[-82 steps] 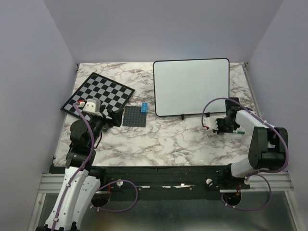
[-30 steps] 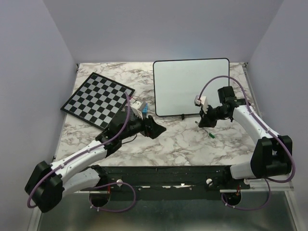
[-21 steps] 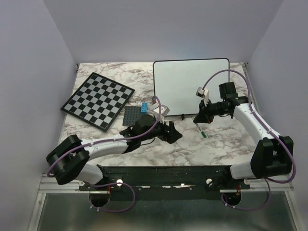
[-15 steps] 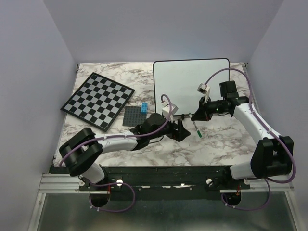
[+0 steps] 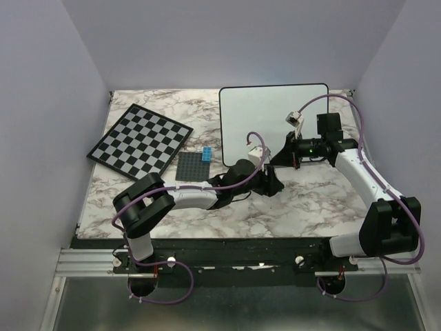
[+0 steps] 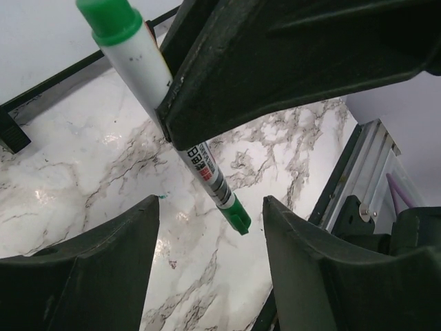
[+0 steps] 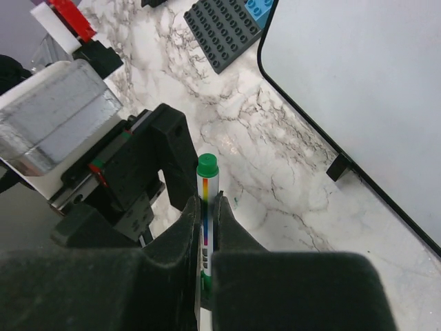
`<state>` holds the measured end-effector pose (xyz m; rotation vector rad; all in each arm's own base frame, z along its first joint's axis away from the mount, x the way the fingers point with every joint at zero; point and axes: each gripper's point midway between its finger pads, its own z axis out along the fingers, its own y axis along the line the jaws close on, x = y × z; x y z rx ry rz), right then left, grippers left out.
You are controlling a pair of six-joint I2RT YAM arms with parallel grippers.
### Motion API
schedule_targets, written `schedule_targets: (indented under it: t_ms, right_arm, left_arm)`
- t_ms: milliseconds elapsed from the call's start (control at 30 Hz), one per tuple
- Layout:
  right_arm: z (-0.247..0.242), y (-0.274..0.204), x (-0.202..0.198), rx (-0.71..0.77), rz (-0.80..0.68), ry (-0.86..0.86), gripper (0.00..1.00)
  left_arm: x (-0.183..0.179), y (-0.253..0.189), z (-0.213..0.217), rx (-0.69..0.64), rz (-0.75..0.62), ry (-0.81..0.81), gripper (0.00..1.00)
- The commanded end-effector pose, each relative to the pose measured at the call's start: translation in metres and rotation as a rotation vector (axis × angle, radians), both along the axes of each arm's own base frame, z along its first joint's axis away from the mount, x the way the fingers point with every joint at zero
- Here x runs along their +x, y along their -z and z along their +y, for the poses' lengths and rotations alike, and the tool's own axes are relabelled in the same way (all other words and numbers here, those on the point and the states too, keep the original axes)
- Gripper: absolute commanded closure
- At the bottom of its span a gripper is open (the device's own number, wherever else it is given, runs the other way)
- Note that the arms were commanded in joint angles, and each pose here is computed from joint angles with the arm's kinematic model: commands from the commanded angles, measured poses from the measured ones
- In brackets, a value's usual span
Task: Write a sentence on the whiteboard
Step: Open the whiteboard marker at the center of the board.
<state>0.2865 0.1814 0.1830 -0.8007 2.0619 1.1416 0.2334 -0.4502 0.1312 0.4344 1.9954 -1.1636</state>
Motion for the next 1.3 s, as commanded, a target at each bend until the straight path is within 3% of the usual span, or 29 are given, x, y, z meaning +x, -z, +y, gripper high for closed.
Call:
schedule_targets:
  t_ms: [0, 100, 133, 200, 233, 333, 367, 400, 467, 500, 533, 600, 633, 700, 1000, 1200, 1267]
  right_arm:
    - [0.006, -0.014, -0.005, 0.051, -0.015, -0.007, 0.99]
    - [0.006, -0.014, -0.007, 0.058, -0.015, -0.008, 0.99]
    - [0.007, -0.014, -0.009, 0.063, -0.011, -0.013, 0.99]
    - [0.006, -0.014, -0.011, 0.064, -0.021, -0.016, 0.97]
    - [0.006, -0.015, -0.012, 0.064, -0.03, -0.018, 0.91]
    - [0.004, -0.024, -0.018, 0.05, -0.093, -0.058, 0.65]
    - [0.002, -0.022, -0.032, 0.03, -0.06, -0.087, 0.44]
    - [-0.001, -0.024, -0.035, 0.004, -0.155, -0.149, 0.34]
    - [-0.003, -0.032, -0.043, -0.022, -0.222, -0.213, 0.16]
    - [-0.007, -0.028, -0.057, -0.042, -0.24, -0.278, 0.13]
    - [-0.009, -0.029, -0.059, -0.063, -0.258, -0.3, 0.12]
    - [-0.012, -0.025, -0.071, -0.08, -0.271, -0.361, 0.11]
    - [-0.012, -0.026, -0.073, -0.079, -0.276, -0.374, 0.11]
    - [-0.007, -0.024, -0.08, -0.071, -0.282, -0.406, 0.11]
    - [0.038, -0.038, -0.091, 0.046, -0.286, -0.454, 0.2]
    - [0.053, -0.037, -0.105, 0.119, -0.202, -0.511, 0.47]
    - [0.054, -0.032, -0.105, 0.108, -0.189, -0.505, 0.62]
  left_arm:
    - [0.006, 0.001, -0.007, 0.004, 0.016, -0.033, 0.42]
    - [0.005, 0.003, -0.008, 0.009, 0.013, -0.017, 0.66]
    - [0.004, 0.0, -0.008, 0.008, 0.005, -0.01, 0.84]
    - [0.001, 0.0, -0.007, 0.024, -0.024, 0.022, 0.93]
    - [-0.001, 0.0, -0.003, 0.036, -0.032, 0.036, 0.99]
    - [-0.013, -0.002, 0.012, 0.082, -0.085, 0.154, 1.0]
    - [-0.017, -0.003, 0.018, 0.099, -0.1, 0.195, 1.0]
    - [-0.016, -0.002, 0.03, 0.141, -0.145, 0.245, 1.0]
    - [-0.038, -0.005, 0.05, 0.192, -0.132, 0.388, 1.0]
    - [-0.046, 0.003, 0.072, 0.287, -0.139, 0.457, 1.0]
    - [-0.052, -0.007, 0.076, 0.301, -0.145, 0.51, 1.0]
    - [-0.068, 0.003, 0.1, 0.408, -0.096, 0.588, 1.0]
    - [-0.072, -0.006, 0.1, 0.408, -0.134, 0.646, 1.0]
    - [-0.084, -0.002, 0.111, 0.448, -0.083, 0.708, 1.0]
    - [-0.089, -0.018, 0.099, 0.404, -0.074, 0.769, 1.0]
    - [-0.088, -0.022, 0.095, 0.387, -0.075, 0.767, 1.0]
    - [-0.087, -0.023, 0.093, 0.382, -0.078, 0.761, 1.0]
